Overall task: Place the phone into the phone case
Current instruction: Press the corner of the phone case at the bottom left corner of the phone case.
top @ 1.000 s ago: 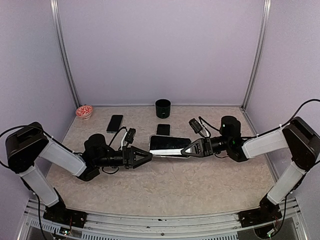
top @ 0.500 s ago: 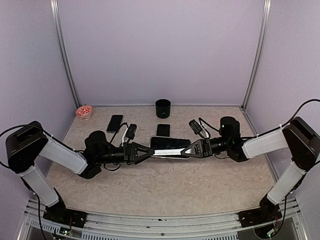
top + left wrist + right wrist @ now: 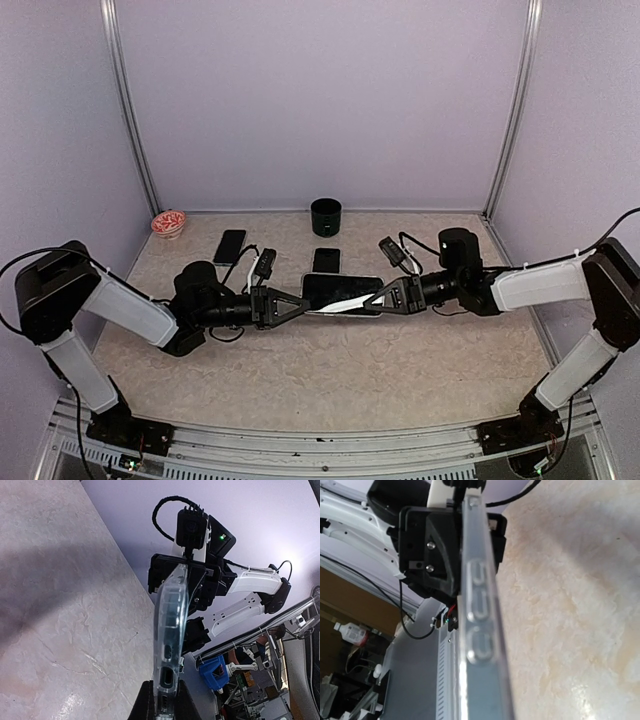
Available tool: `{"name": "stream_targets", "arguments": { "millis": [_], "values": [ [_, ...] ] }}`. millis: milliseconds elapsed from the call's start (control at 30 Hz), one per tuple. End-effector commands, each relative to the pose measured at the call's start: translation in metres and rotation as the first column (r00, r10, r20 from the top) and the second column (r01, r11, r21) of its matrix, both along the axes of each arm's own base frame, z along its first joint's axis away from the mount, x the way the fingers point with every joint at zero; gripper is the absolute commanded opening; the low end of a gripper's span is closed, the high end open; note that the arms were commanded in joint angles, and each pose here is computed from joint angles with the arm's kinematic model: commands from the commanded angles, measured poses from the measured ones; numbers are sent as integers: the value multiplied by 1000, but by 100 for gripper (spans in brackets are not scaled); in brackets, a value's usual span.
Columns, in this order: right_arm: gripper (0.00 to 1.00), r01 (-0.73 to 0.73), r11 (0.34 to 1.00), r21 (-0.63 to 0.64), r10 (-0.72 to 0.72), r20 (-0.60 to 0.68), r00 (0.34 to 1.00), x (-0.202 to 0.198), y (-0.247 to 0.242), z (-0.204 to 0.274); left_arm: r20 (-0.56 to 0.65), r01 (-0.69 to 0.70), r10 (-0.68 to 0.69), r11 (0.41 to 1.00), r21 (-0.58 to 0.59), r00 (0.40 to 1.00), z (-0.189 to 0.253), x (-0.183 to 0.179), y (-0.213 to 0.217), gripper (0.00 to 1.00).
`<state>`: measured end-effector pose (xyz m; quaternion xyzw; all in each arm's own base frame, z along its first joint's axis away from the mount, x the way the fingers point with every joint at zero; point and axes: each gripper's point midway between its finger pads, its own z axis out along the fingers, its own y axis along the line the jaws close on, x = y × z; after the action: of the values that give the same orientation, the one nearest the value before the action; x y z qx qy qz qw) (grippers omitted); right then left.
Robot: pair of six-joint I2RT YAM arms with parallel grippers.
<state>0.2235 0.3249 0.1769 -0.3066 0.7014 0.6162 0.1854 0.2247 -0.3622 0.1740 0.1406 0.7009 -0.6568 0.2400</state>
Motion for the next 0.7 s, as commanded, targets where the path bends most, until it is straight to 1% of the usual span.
{"name": "stream_targets", "arguments": {
  "millis": [0, 67, 167, 233, 367, 667],
  "values": [
    [0, 64, 998, -10, -62, 137, 989, 14, 3, 11, 5, 28, -28, 999, -28, 1000, 13, -2, -8, 2],
    [0, 48, 999, -3, -47, 139, 989, 11, 2, 13, 6, 23, -23, 1000, -20, 1000, 11, 0, -7, 19],
    [0, 10, 1000, 19, -13, 137, 990, 3, 2, 19, 10, 11, -11, 1000, -17, 1000, 11, 3, -3, 35],
    [0, -24, 999, 42, 19, 131, 991, -3, 2, 25, 18, -4, 4, 1000, -17, 1000, 13, 8, 2, 41],
    [0, -72, 995, 71, 64, 115, 991, -12, 1, 30, 55, -14, 15, 1000, -17, 998, 22, 14, 7, 44],
    [0, -125, 987, 98, 122, 37, 992, -24, 0, 21, 107, 20, -19, 1000, -5, 994, 32, 16, 4, 45]
  ]
}}
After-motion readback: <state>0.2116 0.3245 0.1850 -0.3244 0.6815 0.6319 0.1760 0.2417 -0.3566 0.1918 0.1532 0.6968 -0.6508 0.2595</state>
